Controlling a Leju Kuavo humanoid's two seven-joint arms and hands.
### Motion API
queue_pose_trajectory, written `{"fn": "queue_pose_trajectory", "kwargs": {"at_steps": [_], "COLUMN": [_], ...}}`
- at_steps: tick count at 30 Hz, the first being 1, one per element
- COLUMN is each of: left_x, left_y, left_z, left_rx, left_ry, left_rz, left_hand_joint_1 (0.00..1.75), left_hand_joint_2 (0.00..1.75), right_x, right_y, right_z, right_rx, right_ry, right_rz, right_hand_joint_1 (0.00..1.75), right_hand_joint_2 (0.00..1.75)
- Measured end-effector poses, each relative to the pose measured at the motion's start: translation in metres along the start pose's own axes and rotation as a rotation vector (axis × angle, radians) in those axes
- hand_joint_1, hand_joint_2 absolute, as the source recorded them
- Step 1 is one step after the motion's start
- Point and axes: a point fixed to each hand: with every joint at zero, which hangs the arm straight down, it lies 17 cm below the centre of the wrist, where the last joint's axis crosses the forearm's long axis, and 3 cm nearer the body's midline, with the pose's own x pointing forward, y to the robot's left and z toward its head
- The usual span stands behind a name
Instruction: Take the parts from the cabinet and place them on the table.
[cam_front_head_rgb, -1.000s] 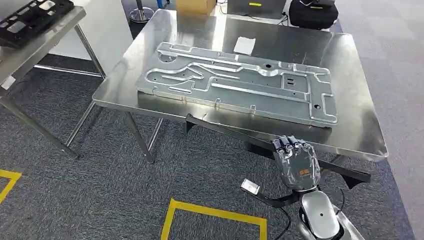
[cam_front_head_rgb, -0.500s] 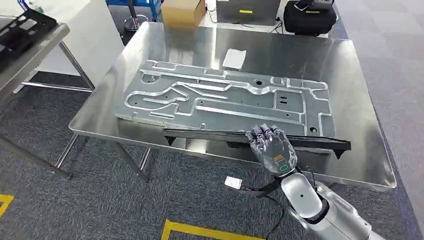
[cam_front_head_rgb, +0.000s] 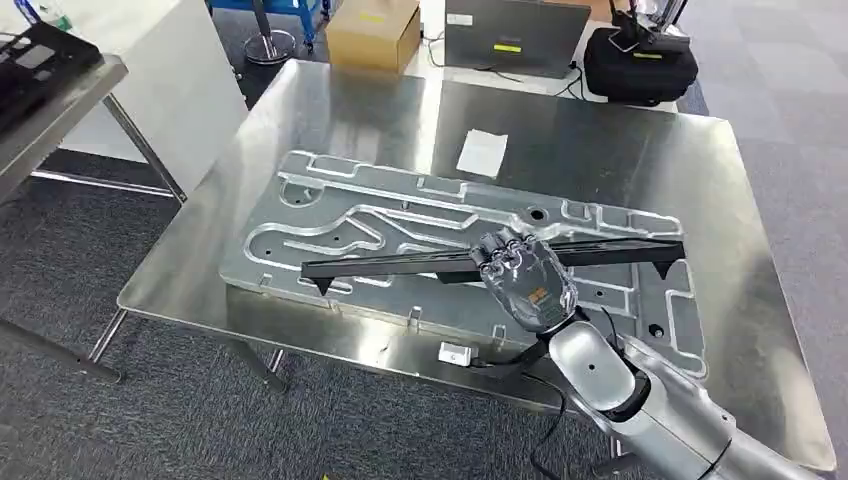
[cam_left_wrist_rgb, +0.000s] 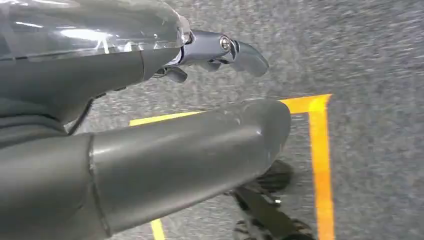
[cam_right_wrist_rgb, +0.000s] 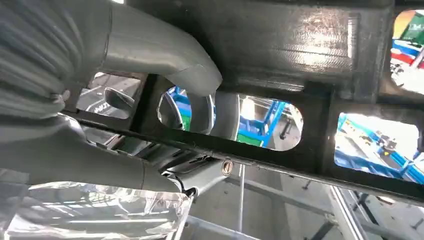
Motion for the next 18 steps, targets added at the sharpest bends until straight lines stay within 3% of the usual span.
{"fn": "queue_pose_trajectory", "kwargs": {"at_steps": [18], "left_x": [0.007], "left_y": [0.002], "left_z": [-0.002], "left_rx": [0.004], "left_ry": [-0.016], "left_rz": [0.005], "left_hand_joint_1": [0.0], "left_hand_joint_2": [0.0], "right_x": [0.014], "right_y": [0.005], "right_z": [0.008], "right_rx": [0.016], "right_ry": [-0.025], "right_rz": [-0.029], "right_hand_joint_1": [1.75], "right_hand_joint_2": [1.75]}}
